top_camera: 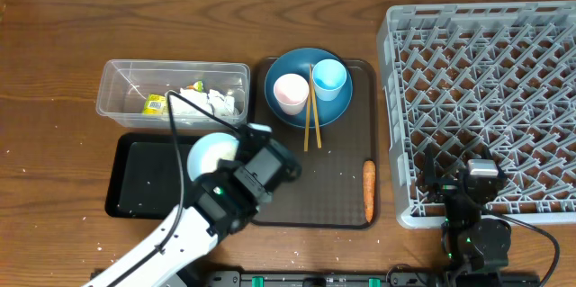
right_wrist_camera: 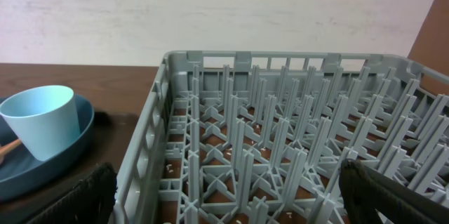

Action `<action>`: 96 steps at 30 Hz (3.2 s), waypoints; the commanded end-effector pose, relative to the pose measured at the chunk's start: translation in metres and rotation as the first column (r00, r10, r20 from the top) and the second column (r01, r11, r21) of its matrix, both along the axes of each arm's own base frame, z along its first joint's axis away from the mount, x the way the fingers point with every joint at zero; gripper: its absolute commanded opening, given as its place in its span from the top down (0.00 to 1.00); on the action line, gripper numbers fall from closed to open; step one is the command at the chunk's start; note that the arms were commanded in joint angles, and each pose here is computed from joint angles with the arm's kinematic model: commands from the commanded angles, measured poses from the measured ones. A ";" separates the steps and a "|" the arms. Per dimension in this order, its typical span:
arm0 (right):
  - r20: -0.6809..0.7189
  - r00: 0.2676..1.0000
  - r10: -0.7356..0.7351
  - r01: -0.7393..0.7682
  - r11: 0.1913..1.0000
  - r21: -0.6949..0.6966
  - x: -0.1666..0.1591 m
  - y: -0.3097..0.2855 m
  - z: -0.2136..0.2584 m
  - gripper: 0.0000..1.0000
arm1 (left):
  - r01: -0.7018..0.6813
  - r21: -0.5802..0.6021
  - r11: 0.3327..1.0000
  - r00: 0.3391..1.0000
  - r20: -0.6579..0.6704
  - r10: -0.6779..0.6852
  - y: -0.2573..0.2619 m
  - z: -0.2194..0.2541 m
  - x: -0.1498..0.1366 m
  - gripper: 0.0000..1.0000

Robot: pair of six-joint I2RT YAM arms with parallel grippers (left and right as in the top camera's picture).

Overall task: Sort waste into correct bins and load items into the dishwasher rack
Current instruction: 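Lift the rice bowl and carry it left over the black tray, then tilt the bowl with the left gripper to pour rice onto the black tray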

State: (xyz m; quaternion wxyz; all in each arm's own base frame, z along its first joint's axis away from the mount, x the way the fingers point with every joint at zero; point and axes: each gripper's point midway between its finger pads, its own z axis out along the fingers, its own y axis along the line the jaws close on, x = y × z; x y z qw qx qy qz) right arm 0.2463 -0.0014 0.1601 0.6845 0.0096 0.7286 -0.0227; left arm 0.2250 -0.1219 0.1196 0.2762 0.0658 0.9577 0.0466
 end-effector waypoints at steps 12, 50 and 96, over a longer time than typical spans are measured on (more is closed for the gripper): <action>-0.005 1.000 -0.011 0.011 1.000 -0.005 0.000 -0.002 -0.001 0.01 | -0.280 -0.042 0.959 0.960 -0.043 0.278 0.065 -0.005 0.021 0.94; -0.005 1.000 -0.011 0.011 1.000 -0.005 0.000 -0.002 -0.001 0.01 | -0.026 -0.919 0.393 0.997 0.003 0.074 0.099 0.074 0.013 0.94; -0.005 1.000 -0.011 0.011 1.000 -0.005 0.000 -0.002 -0.001 0.01 | -0.074 -0.995 -0.064 0.987 -0.082 0.137 0.114 0.098 0.030 0.94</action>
